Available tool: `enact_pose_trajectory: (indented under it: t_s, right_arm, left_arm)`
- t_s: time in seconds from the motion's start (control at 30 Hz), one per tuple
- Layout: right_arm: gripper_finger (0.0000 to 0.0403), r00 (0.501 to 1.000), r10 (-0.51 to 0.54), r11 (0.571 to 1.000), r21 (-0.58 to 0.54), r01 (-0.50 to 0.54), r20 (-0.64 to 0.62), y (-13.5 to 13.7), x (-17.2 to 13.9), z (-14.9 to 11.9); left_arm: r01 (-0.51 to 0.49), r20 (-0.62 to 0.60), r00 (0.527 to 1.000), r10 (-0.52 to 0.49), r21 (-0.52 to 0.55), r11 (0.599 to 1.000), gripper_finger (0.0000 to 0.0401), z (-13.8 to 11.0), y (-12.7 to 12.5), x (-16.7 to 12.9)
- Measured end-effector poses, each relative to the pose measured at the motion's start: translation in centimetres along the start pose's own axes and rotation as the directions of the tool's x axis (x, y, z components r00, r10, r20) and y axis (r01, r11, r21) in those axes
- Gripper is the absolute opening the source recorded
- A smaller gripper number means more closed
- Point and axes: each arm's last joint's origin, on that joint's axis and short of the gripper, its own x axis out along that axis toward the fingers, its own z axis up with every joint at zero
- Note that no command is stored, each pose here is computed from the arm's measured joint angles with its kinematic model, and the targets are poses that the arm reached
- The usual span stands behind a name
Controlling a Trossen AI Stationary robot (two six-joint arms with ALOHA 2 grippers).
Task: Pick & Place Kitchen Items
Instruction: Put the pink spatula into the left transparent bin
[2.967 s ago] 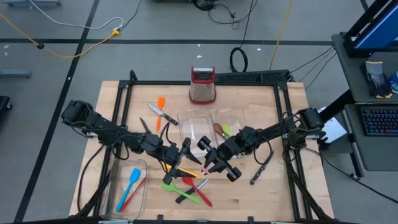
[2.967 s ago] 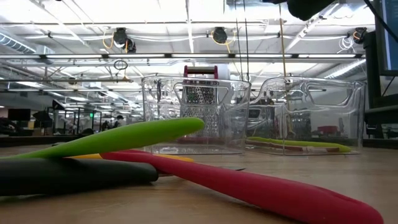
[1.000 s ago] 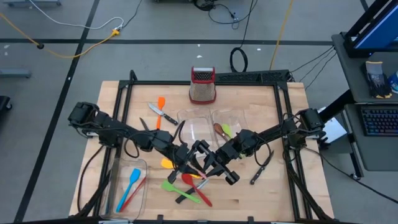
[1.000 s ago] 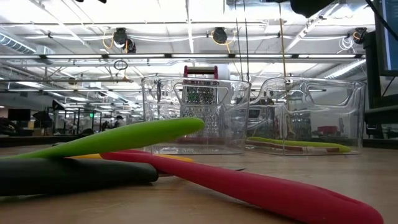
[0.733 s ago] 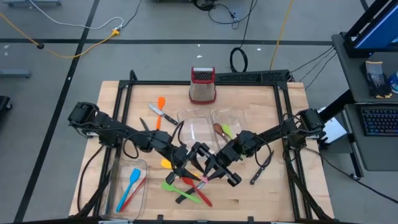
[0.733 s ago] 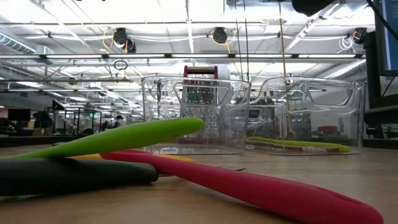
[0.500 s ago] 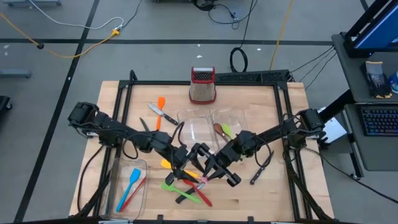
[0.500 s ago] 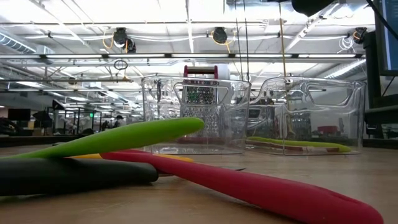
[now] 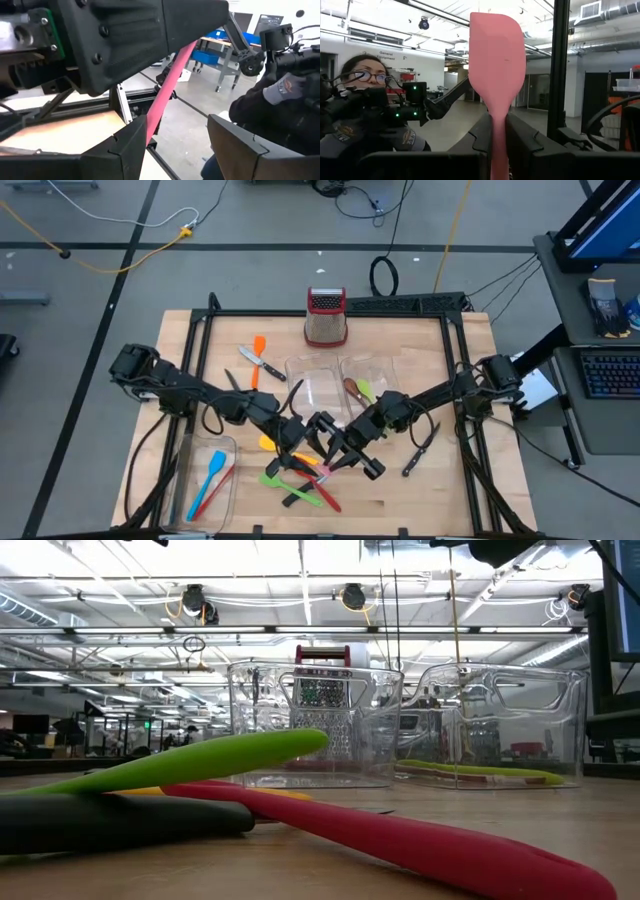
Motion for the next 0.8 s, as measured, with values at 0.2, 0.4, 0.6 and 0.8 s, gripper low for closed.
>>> enact_pose_trajectory:
  t_s: [0.2,0.4,0.6,0.8]
  right_arm:
    - [0.0022,0.998,0.068,0.994,-0.082,-0.068,-0.007,0.2,0.0,0.0]
    - [0.0022,0.99,0.138,0.984,-0.118,-0.136,0.006,0.6,0.0,0.2]
    - [0.0022,0.985,0.174,0.976,-0.136,-0.171,0.009,1.5,0.5,0.1]
    - [0.0022,0.963,0.267,0.942,-0.219,-0.255,0.028,1.9,0.5,0.5]
  left_arm:
    - [0.003,0.013,1.0,-0.003,0.059,0.998,0.0214,0.1,0.0,0.0]
    - [0.004,0.04,0.999,-0.007,0.086,0.996,0.0214,0.4,-0.1,0.0]
    - [-0.029,0.045,0.999,0.026,0.086,0.996,0.0214,0.6,0.9,-0.4]
    - [0.04,0.034,0.998,-0.043,0.087,0.995,0.0214,0.5,0.9,-0.5]
